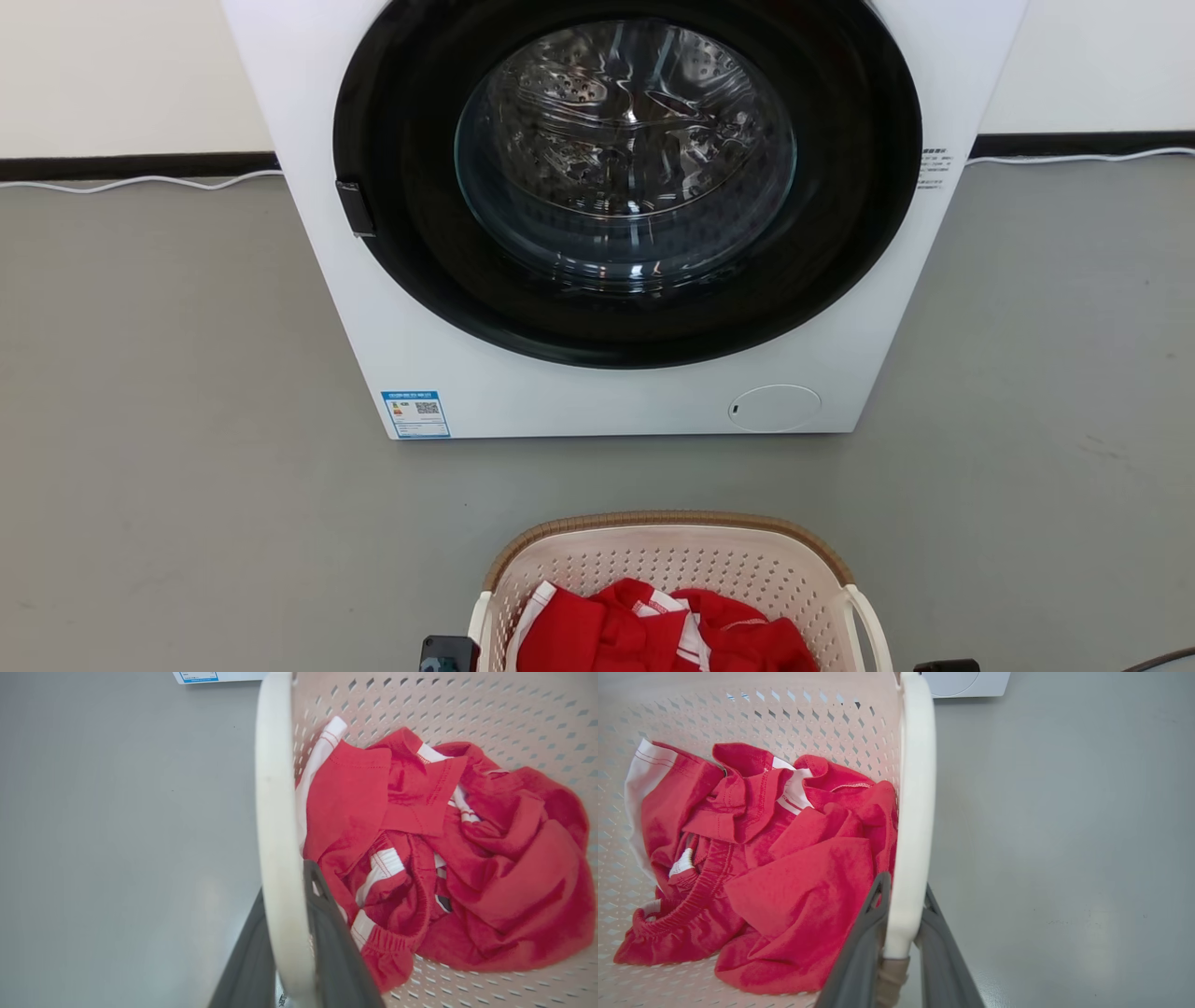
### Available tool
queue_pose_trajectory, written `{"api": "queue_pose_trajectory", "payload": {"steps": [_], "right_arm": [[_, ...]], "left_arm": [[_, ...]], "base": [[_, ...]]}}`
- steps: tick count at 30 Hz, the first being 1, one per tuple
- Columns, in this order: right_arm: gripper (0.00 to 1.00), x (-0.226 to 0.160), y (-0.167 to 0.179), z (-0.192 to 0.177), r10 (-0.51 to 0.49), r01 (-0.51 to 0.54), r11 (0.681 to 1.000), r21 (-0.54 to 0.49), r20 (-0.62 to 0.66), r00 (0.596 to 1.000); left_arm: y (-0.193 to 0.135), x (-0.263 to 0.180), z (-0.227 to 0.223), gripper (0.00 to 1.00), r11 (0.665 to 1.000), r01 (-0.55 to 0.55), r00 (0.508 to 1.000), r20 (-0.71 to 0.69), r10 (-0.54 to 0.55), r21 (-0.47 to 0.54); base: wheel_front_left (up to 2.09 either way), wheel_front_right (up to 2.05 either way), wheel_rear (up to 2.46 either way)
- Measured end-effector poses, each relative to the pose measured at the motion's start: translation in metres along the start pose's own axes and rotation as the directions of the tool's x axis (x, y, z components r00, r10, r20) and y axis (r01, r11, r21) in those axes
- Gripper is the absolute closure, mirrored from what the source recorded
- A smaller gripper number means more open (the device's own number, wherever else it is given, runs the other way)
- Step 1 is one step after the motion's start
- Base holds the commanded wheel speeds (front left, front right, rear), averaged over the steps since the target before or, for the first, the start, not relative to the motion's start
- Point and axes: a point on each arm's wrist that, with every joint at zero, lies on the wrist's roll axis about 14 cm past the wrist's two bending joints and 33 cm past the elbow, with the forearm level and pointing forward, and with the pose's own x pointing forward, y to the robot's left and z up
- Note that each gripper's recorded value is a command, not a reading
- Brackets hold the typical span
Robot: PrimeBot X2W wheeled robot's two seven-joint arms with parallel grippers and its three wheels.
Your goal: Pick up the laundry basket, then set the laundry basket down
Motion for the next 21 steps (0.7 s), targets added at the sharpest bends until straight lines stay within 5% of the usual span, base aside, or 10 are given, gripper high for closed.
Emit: {"api": "queue_pose_trajectory", "payload": {"steps": [21], "right_arm": [[1.0,0.0048,-0.0039,0.0058,-0.01,0.01,1.0,0.029,0.0,1.0]], "left_arm": [[0.0003,0.0072,0.0053,1.0,1.0,0.001,1.0,-0.008,-0.001,-0.008]], "base": [[0.0,0.0,0.0]]}}
